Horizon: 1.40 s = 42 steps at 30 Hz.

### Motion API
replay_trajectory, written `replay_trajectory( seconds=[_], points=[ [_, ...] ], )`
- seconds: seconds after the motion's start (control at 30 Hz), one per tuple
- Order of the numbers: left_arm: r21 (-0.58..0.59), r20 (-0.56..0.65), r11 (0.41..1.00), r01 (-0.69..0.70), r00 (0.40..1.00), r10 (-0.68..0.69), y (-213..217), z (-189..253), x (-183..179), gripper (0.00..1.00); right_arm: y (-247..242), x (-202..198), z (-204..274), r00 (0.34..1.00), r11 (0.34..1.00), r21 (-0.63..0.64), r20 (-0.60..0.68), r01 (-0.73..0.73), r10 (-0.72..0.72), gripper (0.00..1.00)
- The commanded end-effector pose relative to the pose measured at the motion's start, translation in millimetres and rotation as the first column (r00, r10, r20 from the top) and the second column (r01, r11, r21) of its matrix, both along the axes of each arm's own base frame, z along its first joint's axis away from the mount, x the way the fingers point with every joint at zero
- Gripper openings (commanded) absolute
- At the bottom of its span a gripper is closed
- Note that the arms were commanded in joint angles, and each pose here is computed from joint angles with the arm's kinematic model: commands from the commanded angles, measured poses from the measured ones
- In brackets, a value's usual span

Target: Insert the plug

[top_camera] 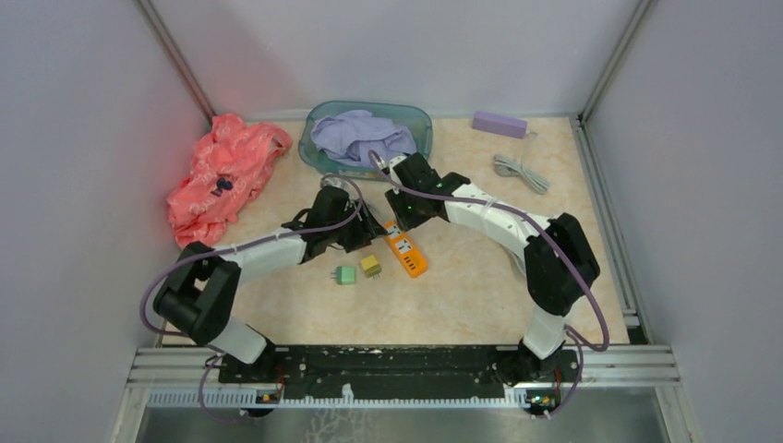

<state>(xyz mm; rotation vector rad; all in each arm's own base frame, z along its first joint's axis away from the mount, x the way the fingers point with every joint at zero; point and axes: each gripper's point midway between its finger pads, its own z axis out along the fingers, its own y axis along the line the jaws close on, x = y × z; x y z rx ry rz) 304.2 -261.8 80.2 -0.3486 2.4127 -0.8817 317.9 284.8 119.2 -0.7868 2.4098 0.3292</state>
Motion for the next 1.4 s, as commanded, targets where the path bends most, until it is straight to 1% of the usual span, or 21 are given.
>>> replay_trajectory(
  seconds=[0.0,0.3,0.7,0.87,1.07,1.37],
  points=[
    [-0.012,0.002,0.999,0.031,1.0,-0.031,-15,-3,6,0.65,13,13,18,1.0,0.998,0.053,0.023,0.021,-0.022,0.0],
    [-0.02,-0.03,0.999,0.026,0.999,-0.027,-21,-15,10,0.59,19,22,7,0.998,0.997,0.069,0.062,0.015,-0.02,0.0],
    [-0.014,-0.074,0.999,0.038,0.997,-0.039,-27,-34,13,0.51,21,23,-14,1.0,0.999,0.049,0.026,0.012,-0.014,0.0],
    [0.001,-0.092,0.999,0.036,0.995,-0.035,-25,-43,11,0.47,20,20,-22,1.0,0.999,0.039,0.008,0.017,-0.018,0.0],
    [0.013,-0.107,1.0,0.029,0.994,-0.027,-22,-50,8,0.44,14,19,-30,0.999,0.999,0.006,-0.006,0.035,-0.035,0.0],
    [0.016,-0.114,1.0,0.025,0.993,-0.023,-20,-52,6,0.44,9,16,-44,0.999,0.999,-0.03,-0.035,0.035,-0.036,0.0]
  ],
)
